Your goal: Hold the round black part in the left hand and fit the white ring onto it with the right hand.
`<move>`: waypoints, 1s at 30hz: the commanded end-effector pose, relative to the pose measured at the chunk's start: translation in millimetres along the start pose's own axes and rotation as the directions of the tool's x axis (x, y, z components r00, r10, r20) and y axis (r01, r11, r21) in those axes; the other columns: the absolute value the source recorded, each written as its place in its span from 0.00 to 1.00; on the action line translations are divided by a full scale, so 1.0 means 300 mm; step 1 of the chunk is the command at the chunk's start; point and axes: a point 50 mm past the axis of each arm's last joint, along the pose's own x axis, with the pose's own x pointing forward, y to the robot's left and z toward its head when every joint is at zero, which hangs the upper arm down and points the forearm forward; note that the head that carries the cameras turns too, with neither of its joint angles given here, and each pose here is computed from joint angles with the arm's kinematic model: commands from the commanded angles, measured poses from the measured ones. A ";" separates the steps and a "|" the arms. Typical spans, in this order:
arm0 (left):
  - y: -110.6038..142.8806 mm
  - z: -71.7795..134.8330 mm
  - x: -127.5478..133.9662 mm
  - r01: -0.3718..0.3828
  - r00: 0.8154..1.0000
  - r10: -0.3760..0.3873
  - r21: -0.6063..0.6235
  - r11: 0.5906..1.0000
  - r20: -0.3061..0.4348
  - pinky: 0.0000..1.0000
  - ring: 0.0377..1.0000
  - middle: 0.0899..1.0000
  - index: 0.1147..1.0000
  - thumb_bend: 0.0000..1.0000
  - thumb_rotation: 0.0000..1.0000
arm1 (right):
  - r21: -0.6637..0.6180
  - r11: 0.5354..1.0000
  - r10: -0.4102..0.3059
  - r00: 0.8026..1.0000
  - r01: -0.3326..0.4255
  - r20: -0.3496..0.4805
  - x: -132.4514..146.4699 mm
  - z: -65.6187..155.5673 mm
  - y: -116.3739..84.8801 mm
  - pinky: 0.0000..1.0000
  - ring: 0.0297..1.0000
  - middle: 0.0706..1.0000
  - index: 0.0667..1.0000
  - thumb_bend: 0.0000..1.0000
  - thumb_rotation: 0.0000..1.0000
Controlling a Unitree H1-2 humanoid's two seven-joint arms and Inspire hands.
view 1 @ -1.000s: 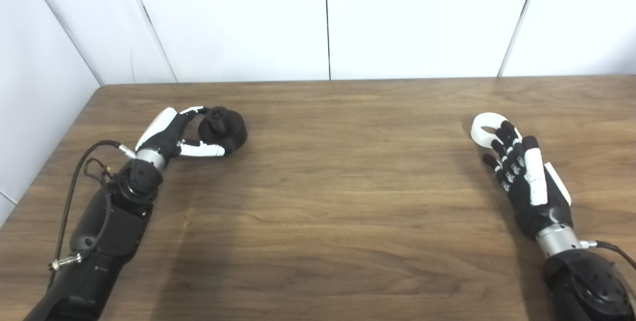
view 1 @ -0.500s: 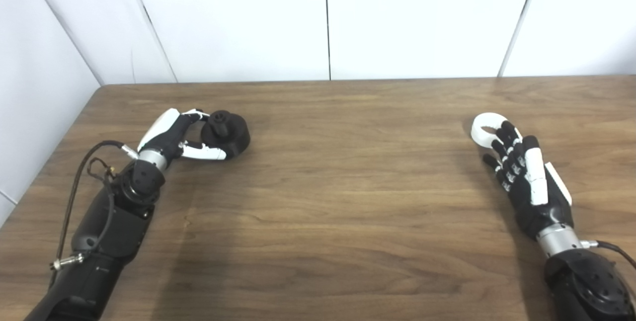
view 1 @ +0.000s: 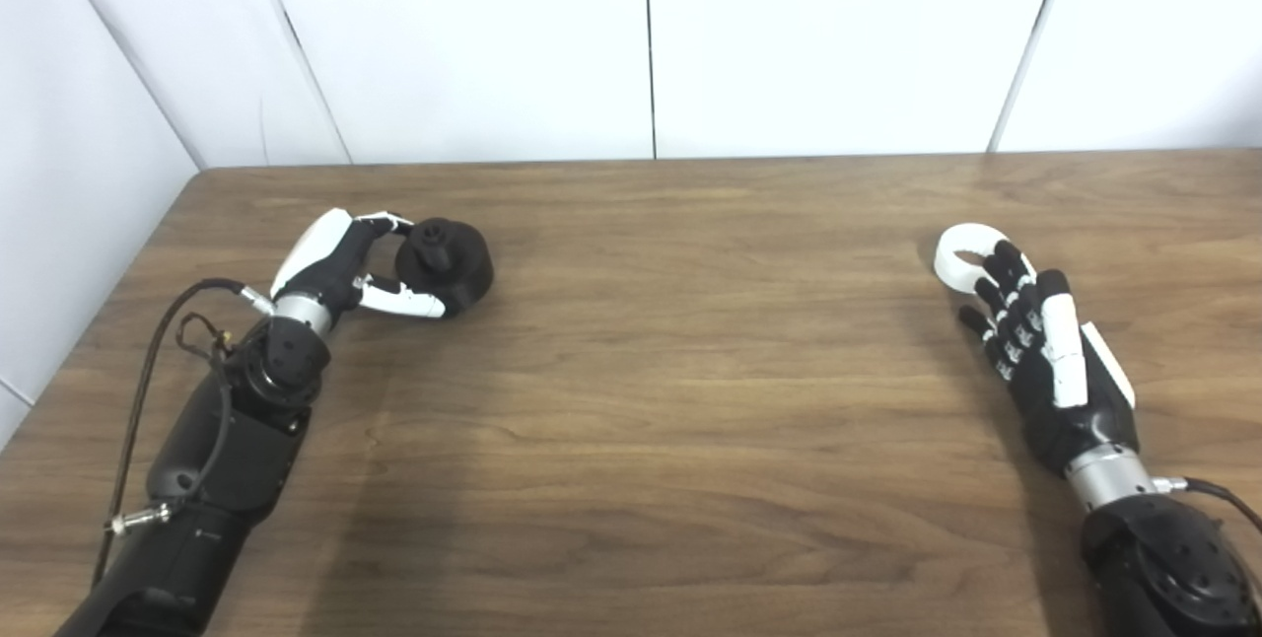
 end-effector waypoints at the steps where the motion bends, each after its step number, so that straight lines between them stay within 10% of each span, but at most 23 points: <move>1: 0.069 0.056 0.013 -0.072 0.995 0.071 0.009 0.997 0.073 0.93 0.98 0.91 0.64 0.82 0.22 | -0.027 0.999 0.019 0.998 -0.017 0.058 0.018 0.057 -0.008 1.00 1.00 1.00 1.00 0.61 1.00; 20: -0.084 0.134 -0.070 0.096 0.982 -0.096 0.011 0.995 0.159 0.93 1.00 0.93 0.63 0.83 0.22 | -0.016 1.000 0.020 0.998 -0.020 0.051 0.020 0.061 0.011 1.00 1.00 1.00 1.00 0.62 1.00; 30: -0.202 0.187 -0.153 0.180 0.947 -0.185 0.046 0.983 0.261 0.92 0.99 0.92 0.62 0.84 0.21 | -0.009 1.000 0.023 0.998 -0.022 0.050 0.019 0.057 0.025 1.00 1.00 1.00 1.00 0.62 1.00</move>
